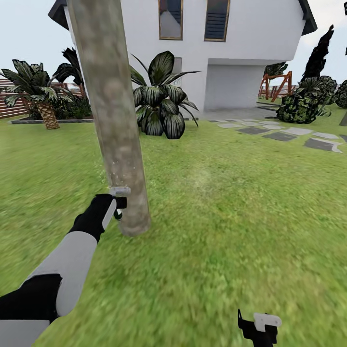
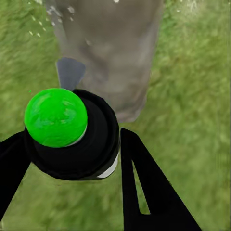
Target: In the garden, pick up the pesticide atomizer on the floor and spray pesticide onto both trees until each tree trunk is fully covered.
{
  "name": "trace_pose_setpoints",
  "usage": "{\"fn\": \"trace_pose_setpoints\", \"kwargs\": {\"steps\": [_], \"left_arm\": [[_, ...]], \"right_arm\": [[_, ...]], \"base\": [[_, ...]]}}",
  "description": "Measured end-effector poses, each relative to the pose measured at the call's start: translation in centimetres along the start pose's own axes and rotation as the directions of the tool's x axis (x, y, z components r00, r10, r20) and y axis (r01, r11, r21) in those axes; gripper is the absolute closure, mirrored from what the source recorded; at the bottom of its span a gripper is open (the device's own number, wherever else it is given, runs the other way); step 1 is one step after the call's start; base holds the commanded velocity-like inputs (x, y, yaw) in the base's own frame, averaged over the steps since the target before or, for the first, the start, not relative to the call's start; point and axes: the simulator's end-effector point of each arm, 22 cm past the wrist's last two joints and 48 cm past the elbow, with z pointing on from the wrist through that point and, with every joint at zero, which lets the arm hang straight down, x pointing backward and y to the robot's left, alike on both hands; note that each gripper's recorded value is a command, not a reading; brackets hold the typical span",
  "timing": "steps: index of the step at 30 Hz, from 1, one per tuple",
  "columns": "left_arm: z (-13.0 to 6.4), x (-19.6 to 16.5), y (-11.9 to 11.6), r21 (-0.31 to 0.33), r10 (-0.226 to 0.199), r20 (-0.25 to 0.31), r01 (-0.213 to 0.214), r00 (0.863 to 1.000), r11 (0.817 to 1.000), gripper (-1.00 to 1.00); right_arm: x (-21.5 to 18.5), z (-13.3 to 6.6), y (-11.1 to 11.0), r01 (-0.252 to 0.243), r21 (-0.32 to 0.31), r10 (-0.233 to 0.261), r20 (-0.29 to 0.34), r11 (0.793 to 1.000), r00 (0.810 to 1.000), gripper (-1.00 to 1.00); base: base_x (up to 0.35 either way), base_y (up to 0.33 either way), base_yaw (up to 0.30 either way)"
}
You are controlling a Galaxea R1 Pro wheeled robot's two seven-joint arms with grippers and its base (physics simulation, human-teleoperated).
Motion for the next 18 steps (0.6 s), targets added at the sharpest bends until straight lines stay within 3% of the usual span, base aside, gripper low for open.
{"fn": "trace_pose_setpoints", "kwargs": {"steps": [2, 3, 4, 7, 10, 12, 14, 16, 18], "left_arm": [[-0.4, -1.1, 1.4, -0.020, -0.003, 0.026, 0.004, 1.000, 1.000, 1.00], [-0.5, -1.4, 4.2, -0.057, -0.003, 0.021, 0.004, 1.000, 0.998, 1.00], [-0.5, -1.4, 4.4, -0.059, -0.003, 0.020, 0.004, 1.000, 0.998, 1.00], [-0.9, -2.3, 3.2, -0.042, -0.008, 0.038, 0.009, 0.999, 0.999, 1.00], [-1.8, -3.1, -0.1, 0.003, -0.003, 0.041, 0.003, 0.999, 1.000, 1.00], [-2.7, -4.7, 0.0, 0.000, -0.004, 0.075, 0.004, 0.997, 1.000, 1.00], [-3.4, -5.2, 1.5, -0.018, -0.004, 0.059, 0.005, 0.998, 1.000, 1.00], [-3.8, -5.8, 4.7, -0.062, -0.003, 0.058, 0.006, 0.998, 0.998, 1.00], [-4.7, -7.0, 5.4, -0.063, -0.009, 0.075, 0.013, 0.997, 0.998, 1.00]], "right_arm": [[0.0, 0.0, 0.0, 0.000, 0.000, 0.000, 0.000, 1.000, 1.000, -1.00], [0.0, 0.0, 0.0, 0.000, 0.000, 0.000, -0.001, 1.000, 1.000, -1.00], [0.0, 0.0, 0.0, 0.000, 0.000, 0.000, -0.001, 1.000, 1.000, -1.00], [0.0, 0.0, 0.0, 0.000, 0.000, 0.000, 0.000, 1.000, 1.000, -1.00], [0.0, 0.0, 0.0, 0.000, 0.000, 0.000, -0.001, 1.000, 1.000, -1.00], [0.0, 0.0, 0.0, 0.000, 0.000, 0.000, 0.000, 1.000, 1.000, -1.00], [0.0, 0.0, 0.0, 0.000, 0.000, 0.000, -0.001, 1.000, 1.000, -1.00], [0.0, 0.0, 0.0, 0.000, 0.000, 0.000, -0.001, 1.000, 1.000, -1.00], [0.0, 0.0, 0.0, 0.000, 0.000, 0.000, 0.000, 1.000, 1.000, -1.00]], "base": [[0.214, 0.058, 0.000], [0.058, 0.016, 0.000], [0.030, 0.008, 0.000], [0.009, 0.002, 0.000], [0.001, 0.000, 0.000], [0.000, 0.000, 0.000], [0.000, 0.000, 0.000], [0.000, 0.000, 0.000], [0.000, 0.000, 0.000]]}}
